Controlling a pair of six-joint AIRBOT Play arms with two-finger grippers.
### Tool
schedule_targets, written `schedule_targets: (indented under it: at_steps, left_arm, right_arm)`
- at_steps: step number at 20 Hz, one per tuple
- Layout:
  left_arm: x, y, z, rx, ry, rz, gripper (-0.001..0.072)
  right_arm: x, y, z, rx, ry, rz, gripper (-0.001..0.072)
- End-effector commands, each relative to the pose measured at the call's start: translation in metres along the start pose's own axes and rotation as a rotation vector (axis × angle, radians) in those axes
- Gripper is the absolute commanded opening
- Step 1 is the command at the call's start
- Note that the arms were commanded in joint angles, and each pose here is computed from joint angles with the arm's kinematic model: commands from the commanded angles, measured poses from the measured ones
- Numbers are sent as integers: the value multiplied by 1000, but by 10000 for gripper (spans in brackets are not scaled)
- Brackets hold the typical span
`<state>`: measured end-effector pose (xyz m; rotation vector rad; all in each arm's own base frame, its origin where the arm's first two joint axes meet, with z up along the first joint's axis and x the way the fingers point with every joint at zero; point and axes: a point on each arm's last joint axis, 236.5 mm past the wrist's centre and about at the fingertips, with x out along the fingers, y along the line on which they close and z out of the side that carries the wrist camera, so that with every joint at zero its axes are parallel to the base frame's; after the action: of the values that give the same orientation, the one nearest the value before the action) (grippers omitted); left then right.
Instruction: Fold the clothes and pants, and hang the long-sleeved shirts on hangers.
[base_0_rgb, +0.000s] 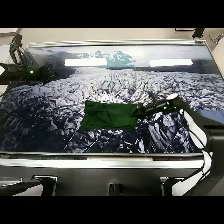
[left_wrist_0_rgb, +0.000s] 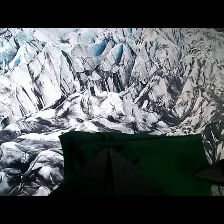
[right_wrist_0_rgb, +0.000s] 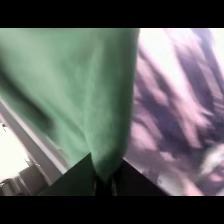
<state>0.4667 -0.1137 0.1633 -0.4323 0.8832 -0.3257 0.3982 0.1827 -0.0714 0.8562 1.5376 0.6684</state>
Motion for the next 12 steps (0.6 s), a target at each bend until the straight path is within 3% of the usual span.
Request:
schedule_targets:
  at_steps: [1, 5, 12]
  left_arm:
    - [0, -1, 1, -2, -3, -2, 23]
    - [0, -1, 4, 2, -15, -2, 23]
    - [0, -1, 8, 2, -36, -3, 24]
  right_arm:
    - [-58, 41, 26, -85, -112, 33, 34]
    - [-190, 59, 59, -74, -379, -73, 34]
    - [-390, -8, 44, 107, -735, -340, 33]
